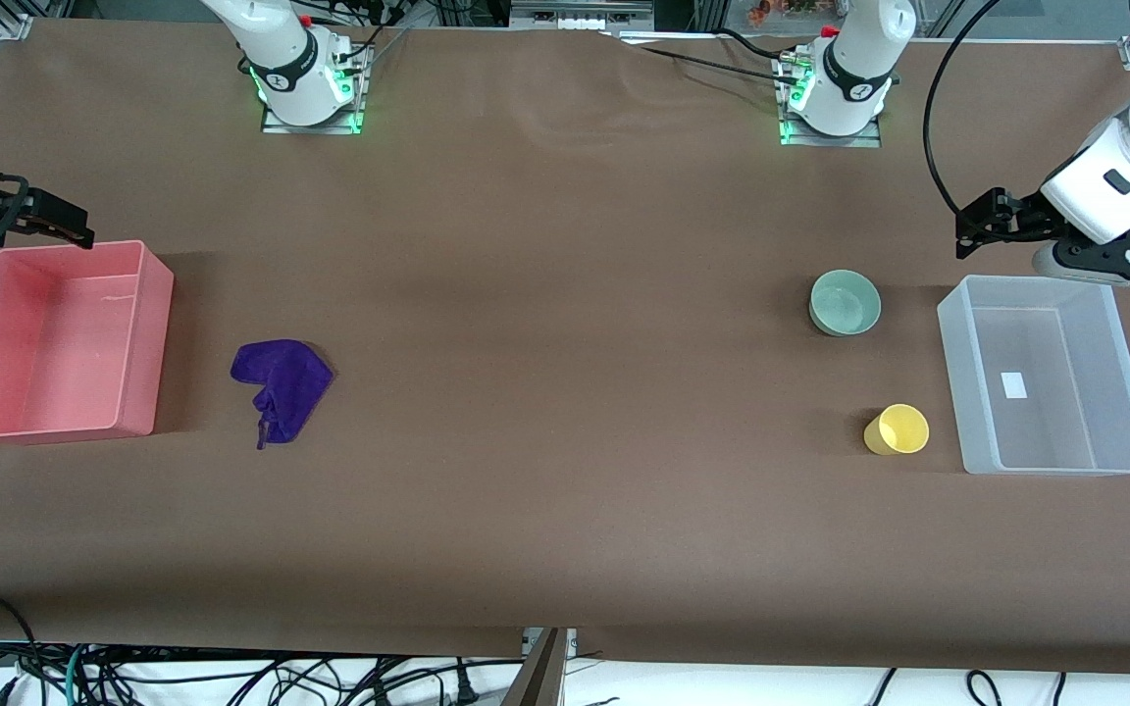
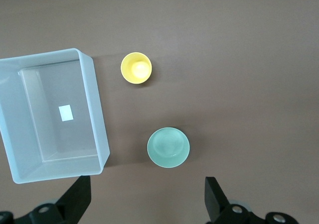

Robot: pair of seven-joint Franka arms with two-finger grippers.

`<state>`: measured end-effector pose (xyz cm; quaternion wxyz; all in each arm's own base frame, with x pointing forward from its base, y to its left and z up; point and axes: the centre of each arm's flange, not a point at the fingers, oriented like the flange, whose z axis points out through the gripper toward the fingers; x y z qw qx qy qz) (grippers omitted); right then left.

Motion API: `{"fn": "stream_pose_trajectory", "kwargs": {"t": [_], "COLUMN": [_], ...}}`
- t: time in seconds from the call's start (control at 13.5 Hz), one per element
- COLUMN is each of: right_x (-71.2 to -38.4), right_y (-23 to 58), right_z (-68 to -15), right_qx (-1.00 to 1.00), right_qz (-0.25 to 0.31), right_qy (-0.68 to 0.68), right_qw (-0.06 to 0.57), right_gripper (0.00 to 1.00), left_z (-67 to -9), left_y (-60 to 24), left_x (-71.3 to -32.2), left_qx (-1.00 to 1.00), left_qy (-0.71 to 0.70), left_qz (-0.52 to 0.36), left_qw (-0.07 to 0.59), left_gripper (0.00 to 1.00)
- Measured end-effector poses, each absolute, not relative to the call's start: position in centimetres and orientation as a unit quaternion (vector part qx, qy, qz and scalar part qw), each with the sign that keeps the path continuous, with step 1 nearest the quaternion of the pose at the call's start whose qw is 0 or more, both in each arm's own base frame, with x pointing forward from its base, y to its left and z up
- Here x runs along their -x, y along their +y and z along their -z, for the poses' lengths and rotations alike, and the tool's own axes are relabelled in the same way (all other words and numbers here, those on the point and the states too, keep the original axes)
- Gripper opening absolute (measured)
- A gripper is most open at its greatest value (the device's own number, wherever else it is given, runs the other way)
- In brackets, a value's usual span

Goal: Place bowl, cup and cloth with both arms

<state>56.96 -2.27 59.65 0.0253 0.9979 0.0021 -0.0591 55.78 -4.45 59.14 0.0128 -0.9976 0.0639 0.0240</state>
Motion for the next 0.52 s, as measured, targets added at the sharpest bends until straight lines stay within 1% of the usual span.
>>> {"fn": "stream_pose_trajectory", "kwargs": {"t": [0.52], "right_x": [-56.99], "right_y": [-2.08], "right_z": [-59.8], "right_qx": [-0.998], "right_qz": [0.057], "right_qy": [0.004], "right_qw": [0.025], "right_gripper": [1.0], "left_z": [-59.14], "left_y": [-4.44], "left_x": [-55.79], "left_qx": [0.998], "left_qy": [0.061], "left_qz": [-0.024], "left_qw": [0.013], "left_gripper": [1.0]}}
